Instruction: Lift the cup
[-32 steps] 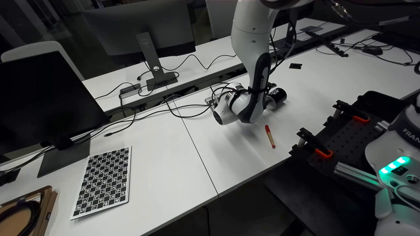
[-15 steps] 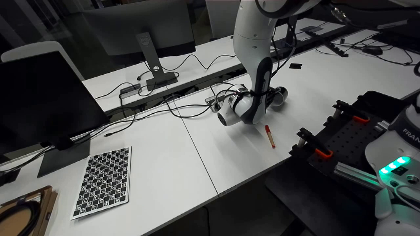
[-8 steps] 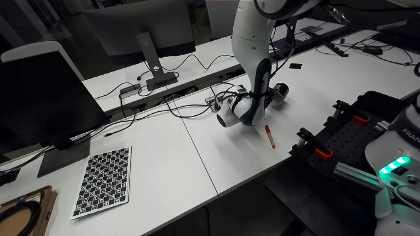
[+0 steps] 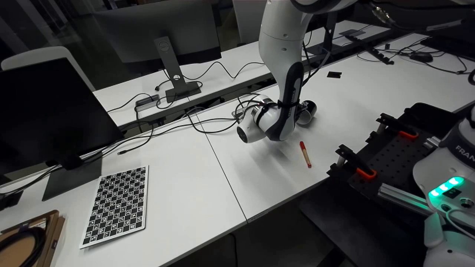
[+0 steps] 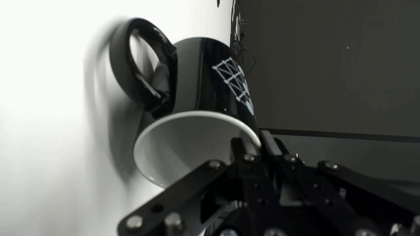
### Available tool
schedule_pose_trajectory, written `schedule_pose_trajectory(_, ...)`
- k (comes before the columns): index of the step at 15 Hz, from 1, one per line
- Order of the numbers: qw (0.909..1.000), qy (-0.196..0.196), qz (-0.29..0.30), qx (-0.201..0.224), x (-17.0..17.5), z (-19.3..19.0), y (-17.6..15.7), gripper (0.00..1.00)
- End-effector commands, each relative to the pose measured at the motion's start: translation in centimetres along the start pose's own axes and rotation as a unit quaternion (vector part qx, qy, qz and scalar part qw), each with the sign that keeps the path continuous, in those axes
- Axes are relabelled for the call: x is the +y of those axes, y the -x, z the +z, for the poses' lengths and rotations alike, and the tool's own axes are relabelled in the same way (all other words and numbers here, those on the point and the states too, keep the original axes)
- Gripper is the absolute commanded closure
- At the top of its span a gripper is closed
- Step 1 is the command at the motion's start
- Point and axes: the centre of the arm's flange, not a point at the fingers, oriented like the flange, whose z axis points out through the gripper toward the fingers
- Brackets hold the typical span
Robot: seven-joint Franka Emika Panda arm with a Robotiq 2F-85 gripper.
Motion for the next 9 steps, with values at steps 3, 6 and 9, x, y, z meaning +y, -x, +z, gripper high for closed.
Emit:
schedule_pose_trajectory(3, 0.9979, 0.060, 0.008, -0.020, -3.8, -2.7, 1.0, 0.98)
schedule_pose_trajectory(6, 0.9956, 0.089, 0.011, -0.027, -4.8, -4.3, 1.3, 0.98)
schedule_pose_trajectory(9, 0.9889, 0.143, 0.015, -0.037, -6.1, -5.8, 1.3, 0.98)
